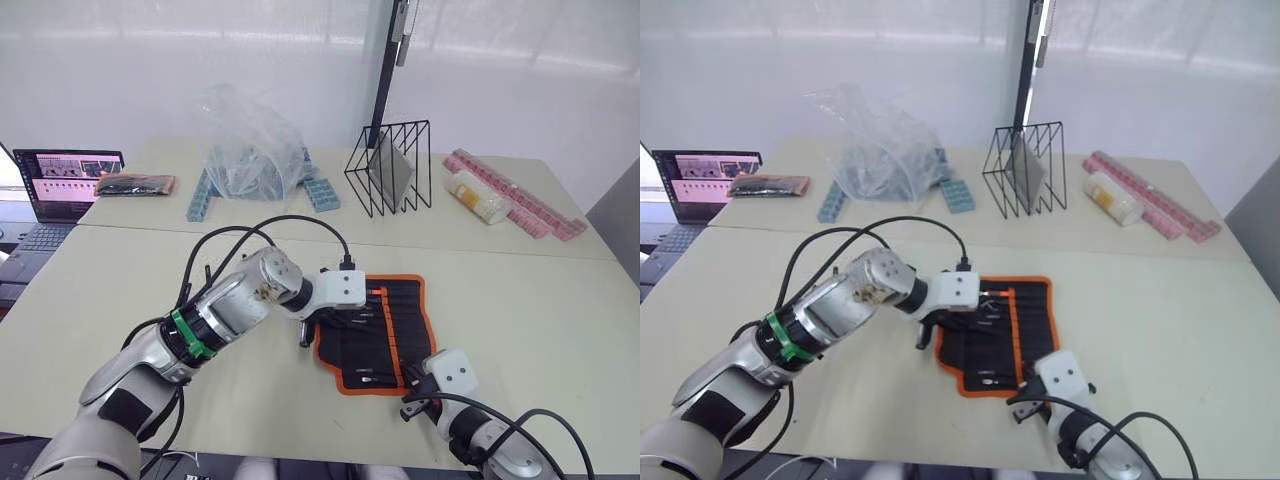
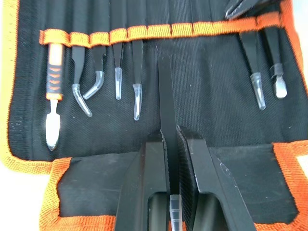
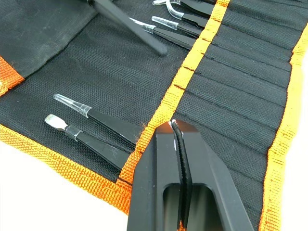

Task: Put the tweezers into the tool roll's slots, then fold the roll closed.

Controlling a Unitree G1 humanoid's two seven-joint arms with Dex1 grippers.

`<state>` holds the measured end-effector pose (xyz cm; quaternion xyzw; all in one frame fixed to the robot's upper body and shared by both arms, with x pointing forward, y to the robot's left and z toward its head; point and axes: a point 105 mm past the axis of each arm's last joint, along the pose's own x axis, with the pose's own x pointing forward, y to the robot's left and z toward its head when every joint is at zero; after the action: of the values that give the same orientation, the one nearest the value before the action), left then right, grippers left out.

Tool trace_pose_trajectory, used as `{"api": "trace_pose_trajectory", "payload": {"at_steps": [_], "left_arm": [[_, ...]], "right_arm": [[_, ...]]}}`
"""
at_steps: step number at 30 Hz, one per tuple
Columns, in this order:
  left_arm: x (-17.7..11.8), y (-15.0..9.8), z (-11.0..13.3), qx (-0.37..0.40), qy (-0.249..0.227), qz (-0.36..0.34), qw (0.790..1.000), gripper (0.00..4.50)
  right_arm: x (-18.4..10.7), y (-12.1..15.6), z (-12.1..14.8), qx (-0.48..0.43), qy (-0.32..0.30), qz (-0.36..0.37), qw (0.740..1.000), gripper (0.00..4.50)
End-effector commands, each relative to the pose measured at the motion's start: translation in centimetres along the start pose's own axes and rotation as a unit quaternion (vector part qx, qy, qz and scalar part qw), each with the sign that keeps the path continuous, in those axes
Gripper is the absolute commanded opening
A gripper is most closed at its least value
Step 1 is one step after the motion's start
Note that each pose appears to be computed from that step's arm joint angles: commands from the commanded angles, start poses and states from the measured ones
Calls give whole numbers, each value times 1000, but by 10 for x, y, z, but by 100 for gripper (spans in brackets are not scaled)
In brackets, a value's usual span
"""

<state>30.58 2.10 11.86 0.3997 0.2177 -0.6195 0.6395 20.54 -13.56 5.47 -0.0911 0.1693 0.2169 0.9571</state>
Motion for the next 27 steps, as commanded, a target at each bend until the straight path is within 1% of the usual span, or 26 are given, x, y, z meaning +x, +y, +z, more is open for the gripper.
{"api": "trace_pose_trajectory", "payload": {"at_steps": [1, 20, 27], "left_arm": [[1, 8, 8, 15, 8, 17, 1000, 3], [23, 11, 23, 31, 2, 34, 999, 3], [32, 1, 29, 53, -18, 26, 998, 3]], "right_arm": [[-2, 14, -43, 31, 85, 22, 996, 0], [-5, 17, -48, 28, 93, 27, 995, 0], [-6, 17, -49, 28, 95, 27, 995, 0]]}}
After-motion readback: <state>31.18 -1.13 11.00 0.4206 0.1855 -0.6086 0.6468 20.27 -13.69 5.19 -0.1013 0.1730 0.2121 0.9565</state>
